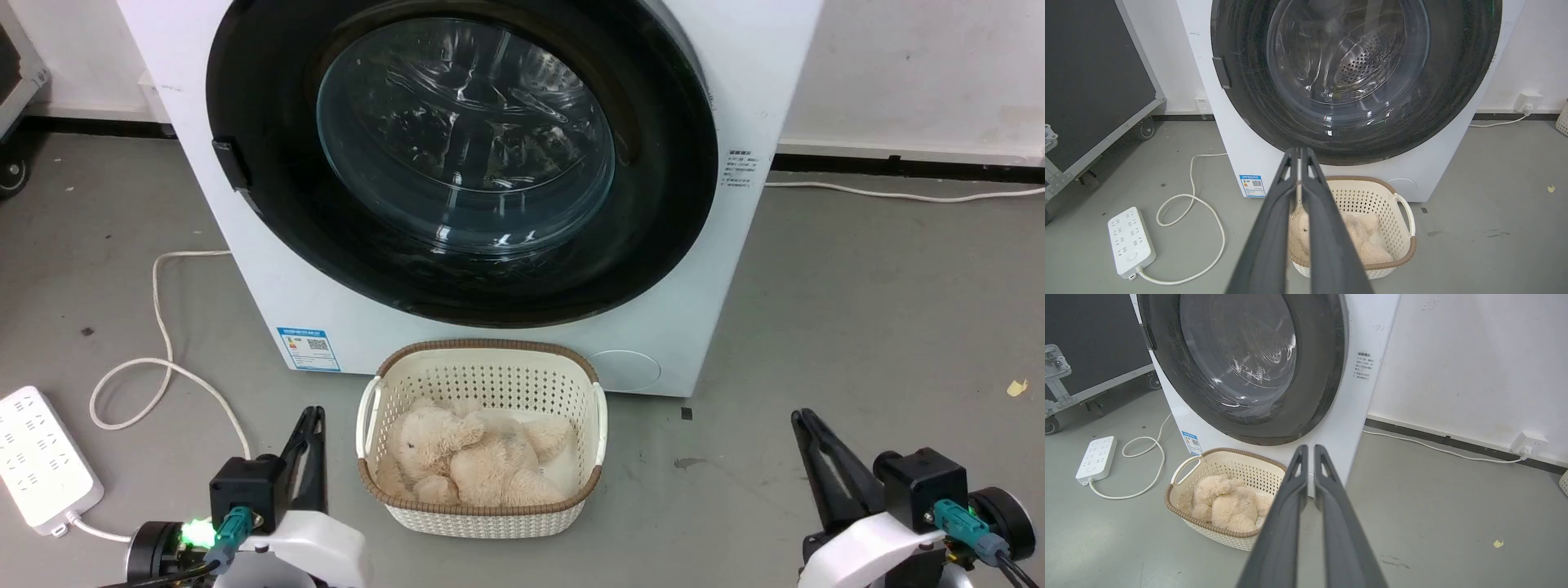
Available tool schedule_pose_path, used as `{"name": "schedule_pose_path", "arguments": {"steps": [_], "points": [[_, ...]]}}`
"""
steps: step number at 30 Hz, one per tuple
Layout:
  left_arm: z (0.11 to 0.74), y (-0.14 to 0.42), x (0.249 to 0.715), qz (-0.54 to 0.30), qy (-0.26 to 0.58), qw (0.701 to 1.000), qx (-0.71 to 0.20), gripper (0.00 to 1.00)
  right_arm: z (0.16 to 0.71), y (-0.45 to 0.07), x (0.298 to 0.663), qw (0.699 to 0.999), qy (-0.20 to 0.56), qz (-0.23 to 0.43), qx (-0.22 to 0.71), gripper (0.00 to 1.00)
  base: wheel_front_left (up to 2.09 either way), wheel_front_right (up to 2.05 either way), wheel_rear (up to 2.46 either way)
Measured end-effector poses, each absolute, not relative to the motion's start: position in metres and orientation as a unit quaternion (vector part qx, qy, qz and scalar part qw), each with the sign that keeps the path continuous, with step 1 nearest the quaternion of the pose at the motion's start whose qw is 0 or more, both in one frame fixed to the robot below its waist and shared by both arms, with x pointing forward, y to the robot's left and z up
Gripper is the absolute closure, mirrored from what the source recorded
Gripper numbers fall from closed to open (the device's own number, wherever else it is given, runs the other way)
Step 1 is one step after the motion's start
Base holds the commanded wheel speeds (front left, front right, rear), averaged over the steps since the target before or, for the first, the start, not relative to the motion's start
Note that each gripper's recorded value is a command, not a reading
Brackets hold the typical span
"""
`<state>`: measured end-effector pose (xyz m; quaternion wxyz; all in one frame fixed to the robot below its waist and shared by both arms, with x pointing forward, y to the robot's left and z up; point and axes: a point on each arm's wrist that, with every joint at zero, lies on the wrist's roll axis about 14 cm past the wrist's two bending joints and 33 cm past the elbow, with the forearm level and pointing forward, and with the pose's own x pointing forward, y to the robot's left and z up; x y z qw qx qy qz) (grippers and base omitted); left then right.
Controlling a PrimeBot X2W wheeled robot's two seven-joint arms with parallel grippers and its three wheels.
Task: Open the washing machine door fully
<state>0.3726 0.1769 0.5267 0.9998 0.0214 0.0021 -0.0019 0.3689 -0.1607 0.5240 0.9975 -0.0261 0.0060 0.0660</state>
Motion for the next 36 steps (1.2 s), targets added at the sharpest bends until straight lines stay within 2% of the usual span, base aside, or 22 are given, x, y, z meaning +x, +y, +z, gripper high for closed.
{"name": "schedule_pose_path", "arguments": {"steps": [24,36], "points": [[0.516,0.167,0.379,-0.014,0.006,1.000,0.018,0.00,0.516,-0.165,0.377,0.998,0.006,0.062,-0.023,0.00,0.00,0.00,0.00],[0.510,0.164,0.392,-0.012,0.007,1.000,0.017,0.00,0.526,-0.166,0.407,0.996,-0.014,0.082,-0.042,0.00,0.00,0.00,0.00]]}}
